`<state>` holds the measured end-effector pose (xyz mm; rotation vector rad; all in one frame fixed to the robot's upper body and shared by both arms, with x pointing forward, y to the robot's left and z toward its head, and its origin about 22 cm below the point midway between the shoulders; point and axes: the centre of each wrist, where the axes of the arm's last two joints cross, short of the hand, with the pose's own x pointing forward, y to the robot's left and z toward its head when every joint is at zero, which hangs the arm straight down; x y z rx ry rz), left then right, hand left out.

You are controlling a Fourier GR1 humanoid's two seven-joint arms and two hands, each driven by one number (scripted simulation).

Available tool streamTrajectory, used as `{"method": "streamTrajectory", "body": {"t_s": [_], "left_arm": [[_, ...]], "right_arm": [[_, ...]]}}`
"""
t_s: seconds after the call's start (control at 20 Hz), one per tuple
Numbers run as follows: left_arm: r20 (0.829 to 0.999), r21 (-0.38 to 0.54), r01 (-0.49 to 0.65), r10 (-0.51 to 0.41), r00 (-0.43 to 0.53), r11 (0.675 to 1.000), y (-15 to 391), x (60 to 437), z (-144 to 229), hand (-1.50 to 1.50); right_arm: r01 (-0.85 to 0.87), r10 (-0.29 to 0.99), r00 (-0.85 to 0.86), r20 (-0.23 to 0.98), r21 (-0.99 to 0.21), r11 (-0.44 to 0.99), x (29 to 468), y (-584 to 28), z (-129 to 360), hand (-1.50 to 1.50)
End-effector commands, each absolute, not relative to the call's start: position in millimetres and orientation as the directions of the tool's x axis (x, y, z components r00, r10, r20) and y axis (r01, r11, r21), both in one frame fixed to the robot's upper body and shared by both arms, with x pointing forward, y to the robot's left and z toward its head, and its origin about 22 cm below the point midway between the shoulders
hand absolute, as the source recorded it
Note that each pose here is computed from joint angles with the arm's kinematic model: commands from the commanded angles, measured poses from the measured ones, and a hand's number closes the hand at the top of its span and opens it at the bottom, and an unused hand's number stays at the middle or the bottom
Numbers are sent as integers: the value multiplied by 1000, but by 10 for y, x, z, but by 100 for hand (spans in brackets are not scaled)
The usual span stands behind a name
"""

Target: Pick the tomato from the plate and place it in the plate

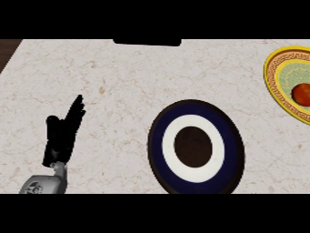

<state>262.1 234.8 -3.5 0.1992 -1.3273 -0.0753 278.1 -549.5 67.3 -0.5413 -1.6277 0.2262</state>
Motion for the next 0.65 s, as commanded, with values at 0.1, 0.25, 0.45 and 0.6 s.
{"method": "streamTrajectory", "body": {"t_s": [0.1,0.25,0.45,0.6], "left_arm": [[950,202,-48,-184,254,978,2470,2624,-8,0],[954,185,-58,-165,251,981,2364,2598,-38,0],[959,185,-63,-166,229,981,2336,2650,-3,0],[952,184,-54,-165,259,981,2268,2591,-104,0]], "right_arm": [[289,473,-31,880,-446,847,2690,-5641,841,-150],[312,472,-7,882,-446,839,2613,-5625,683,-150],[313,484,-3,875,-458,832,2531,-5711,751,-150],[314,518,19,855,-497,809,2467,-5702,640,-150]]}}
